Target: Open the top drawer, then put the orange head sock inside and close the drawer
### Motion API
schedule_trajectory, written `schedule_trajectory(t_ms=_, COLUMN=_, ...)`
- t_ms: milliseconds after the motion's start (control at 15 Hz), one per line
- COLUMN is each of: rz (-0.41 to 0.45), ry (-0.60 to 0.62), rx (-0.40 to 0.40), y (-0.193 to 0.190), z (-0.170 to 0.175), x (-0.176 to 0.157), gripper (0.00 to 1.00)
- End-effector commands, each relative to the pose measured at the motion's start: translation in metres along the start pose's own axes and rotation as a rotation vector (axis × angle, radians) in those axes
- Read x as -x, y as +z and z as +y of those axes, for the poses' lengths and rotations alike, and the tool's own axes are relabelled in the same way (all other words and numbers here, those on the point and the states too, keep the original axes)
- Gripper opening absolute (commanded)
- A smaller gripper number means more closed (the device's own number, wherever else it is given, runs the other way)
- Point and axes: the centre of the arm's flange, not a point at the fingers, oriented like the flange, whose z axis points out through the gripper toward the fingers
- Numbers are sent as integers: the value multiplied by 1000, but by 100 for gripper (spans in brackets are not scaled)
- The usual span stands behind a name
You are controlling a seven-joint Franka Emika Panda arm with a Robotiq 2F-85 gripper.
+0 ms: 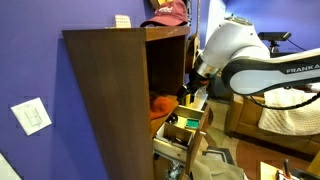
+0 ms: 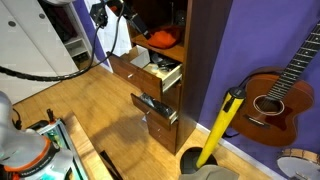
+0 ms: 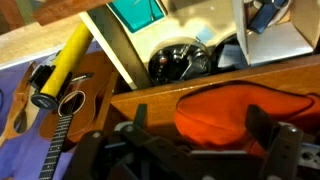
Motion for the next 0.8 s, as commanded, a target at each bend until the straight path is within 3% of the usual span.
schedule_trajectory(t_ms=0, rz=81, ry=13, rx=-2, y=33, z=-12, x=-21, gripper=100)
schedule_trajectory(t_ms=400, rz=167, ry=31, rx=-84, y=69, z=-22, x=-36, gripper=100)
schedule_trajectory(t_ms=733, rz=151, ry=22, rx=-108, y=89, z=-32, x=-41, gripper=100)
